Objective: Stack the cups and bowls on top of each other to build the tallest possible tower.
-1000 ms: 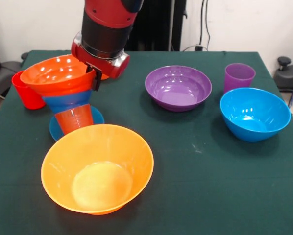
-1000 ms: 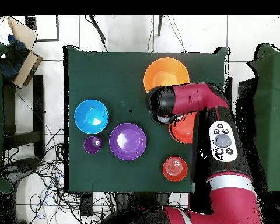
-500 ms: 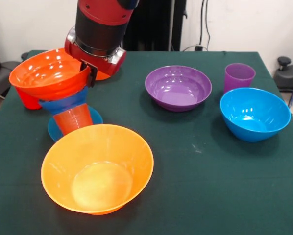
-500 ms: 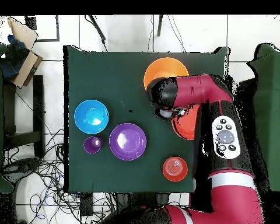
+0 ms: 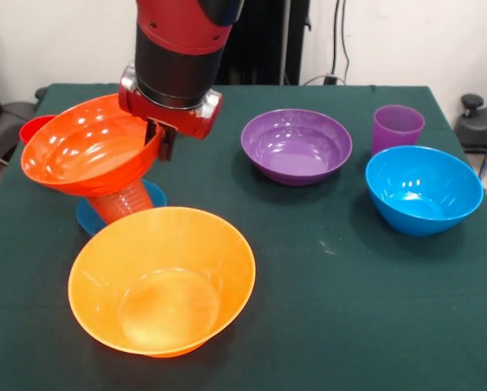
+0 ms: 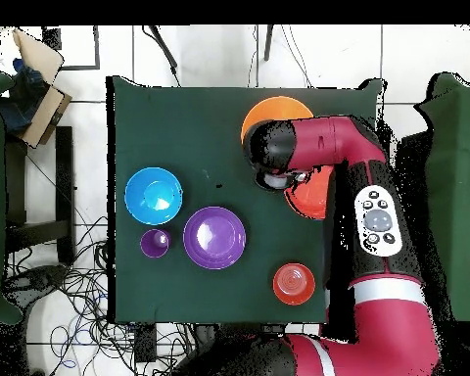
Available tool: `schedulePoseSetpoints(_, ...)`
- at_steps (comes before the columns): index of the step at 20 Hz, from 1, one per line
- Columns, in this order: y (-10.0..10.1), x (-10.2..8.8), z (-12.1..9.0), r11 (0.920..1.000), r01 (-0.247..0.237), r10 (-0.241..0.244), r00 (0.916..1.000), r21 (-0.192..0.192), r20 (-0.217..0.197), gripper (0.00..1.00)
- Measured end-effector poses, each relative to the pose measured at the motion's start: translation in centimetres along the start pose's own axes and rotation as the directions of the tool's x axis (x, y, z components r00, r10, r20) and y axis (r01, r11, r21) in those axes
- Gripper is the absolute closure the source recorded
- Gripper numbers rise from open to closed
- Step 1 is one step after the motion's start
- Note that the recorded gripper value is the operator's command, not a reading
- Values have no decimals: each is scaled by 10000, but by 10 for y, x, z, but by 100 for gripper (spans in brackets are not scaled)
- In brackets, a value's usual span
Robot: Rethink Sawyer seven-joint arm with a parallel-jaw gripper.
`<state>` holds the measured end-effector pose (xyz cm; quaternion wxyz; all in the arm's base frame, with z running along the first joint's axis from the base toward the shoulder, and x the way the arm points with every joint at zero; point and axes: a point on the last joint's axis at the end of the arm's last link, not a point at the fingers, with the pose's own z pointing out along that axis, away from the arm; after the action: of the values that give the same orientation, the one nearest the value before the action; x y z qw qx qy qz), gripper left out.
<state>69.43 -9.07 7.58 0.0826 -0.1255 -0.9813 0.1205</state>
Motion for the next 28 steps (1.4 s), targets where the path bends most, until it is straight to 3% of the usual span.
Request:
schedulePoseSetpoints(6,1,-3,-2,9995,-126,125,9999,-286,-54,100)
schedulePoseSetpoints(18,-1,-7,-4,9992,-214,213,9998,-328,-5,100)
schedulePoseSetpoints(22,7,-15,-10,9995,-192,194,9998,-241,101,100)
schedulePoseSetpoints(28,39,-34,-24,9997,-115,118,9998,-197,175,100)
